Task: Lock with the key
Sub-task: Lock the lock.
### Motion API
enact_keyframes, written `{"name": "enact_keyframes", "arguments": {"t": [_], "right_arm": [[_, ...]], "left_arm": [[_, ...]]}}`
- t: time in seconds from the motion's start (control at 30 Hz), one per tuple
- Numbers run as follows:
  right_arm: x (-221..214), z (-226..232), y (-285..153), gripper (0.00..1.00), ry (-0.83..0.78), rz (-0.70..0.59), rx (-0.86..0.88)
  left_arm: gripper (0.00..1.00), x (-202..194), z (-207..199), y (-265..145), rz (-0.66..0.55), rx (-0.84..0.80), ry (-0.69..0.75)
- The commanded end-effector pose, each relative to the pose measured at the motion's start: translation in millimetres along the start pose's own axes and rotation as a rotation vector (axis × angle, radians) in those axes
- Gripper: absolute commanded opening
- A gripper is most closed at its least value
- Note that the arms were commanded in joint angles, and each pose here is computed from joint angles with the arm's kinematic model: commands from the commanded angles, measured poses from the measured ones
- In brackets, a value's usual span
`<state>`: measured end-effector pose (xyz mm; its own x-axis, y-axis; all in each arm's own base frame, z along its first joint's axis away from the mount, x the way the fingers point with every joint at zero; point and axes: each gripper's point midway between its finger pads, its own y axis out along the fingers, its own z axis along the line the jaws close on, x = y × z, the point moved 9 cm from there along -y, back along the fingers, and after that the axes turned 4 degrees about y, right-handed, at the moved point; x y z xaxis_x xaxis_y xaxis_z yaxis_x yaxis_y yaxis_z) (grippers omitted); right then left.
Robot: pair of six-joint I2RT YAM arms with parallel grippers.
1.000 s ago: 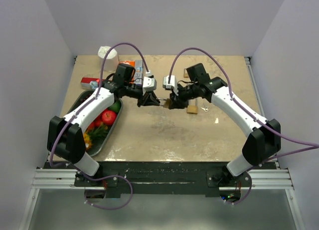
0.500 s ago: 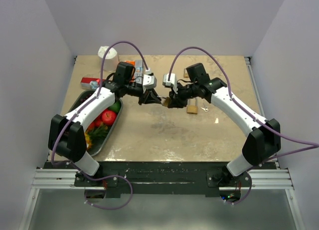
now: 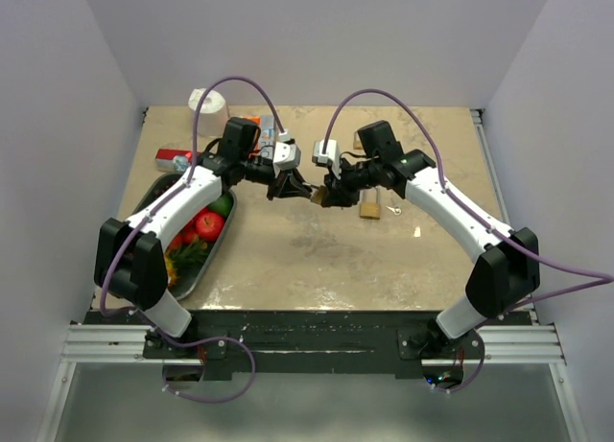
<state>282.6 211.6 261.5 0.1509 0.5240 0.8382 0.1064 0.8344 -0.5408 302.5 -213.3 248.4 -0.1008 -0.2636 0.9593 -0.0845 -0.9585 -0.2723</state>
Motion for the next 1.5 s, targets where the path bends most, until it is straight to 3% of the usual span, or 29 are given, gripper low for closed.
{"name": "enact_keyframes", "arguments": {"t": [0.0,0.5,0.63,0.8,0.83,0.87,0.93,0.97,1.0,1.1,1.3,1.37,1.47], "right_arm": [[155,37,-7,0.0,-0.648,-0.635,0.188],[166,33,-12,0.0,-0.701,-0.7,0.16],[149,31,-14,0.0,-0.647,-0.635,0.142],[105,27,-19,0.02,-0.484,-0.508,0.063],[97,25,-22,0.07,-0.451,-0.488,0.043],[85,23,-21,0.23,-0.408,-0.461,0.014],[76,21,-31,0.47,-0.359,-0.452,-0.026],[68,19,-30,0.68,-0.319,-0.44,-0.048],[65,19,-33,0.74,-0.274,-0.441,-0.057],[53,9,-43,0.85,-0.162,-0.429,-0.102],[42,1,-60,0.91,-0.03,-0.451,-0.214],[43,3,-64,0.99,-0.007,-0.502,-0.253],[43,5,-61,0.99,0.018,-0.531,-0.227]], "left_arm": [[0.0,9,-27,51,-0.138,-0.285,0.066],[0.0,-6,-37,55,-0.116,-0.345,0.024],[0.0,0,-26,45,-0.081,-0.281,0.039],[0.0,16,-4,1,-0.076,-0.06,0.047],[0.0,18,1,-5,-0.093,-0.018,0.038],[0.0,19,7,-17,-0.101,0.024,0.035],[0.0,25,12,-31,-0.112,0.063,0.034],[0.0,28,13,-35,-0.111,0.072,0.035],[0.0,30,14,-38,-0.116,0.08,0.016],[0.0,41,17,-48,-0.129,0.115,0.014],[0.0,68,18,-59,-0.189,0.172,0.028],[0.0,79,19,-62,-0.215,0.185,0.05],[0.0,95,19,-65,-0.264,0.202,0.046]]}}
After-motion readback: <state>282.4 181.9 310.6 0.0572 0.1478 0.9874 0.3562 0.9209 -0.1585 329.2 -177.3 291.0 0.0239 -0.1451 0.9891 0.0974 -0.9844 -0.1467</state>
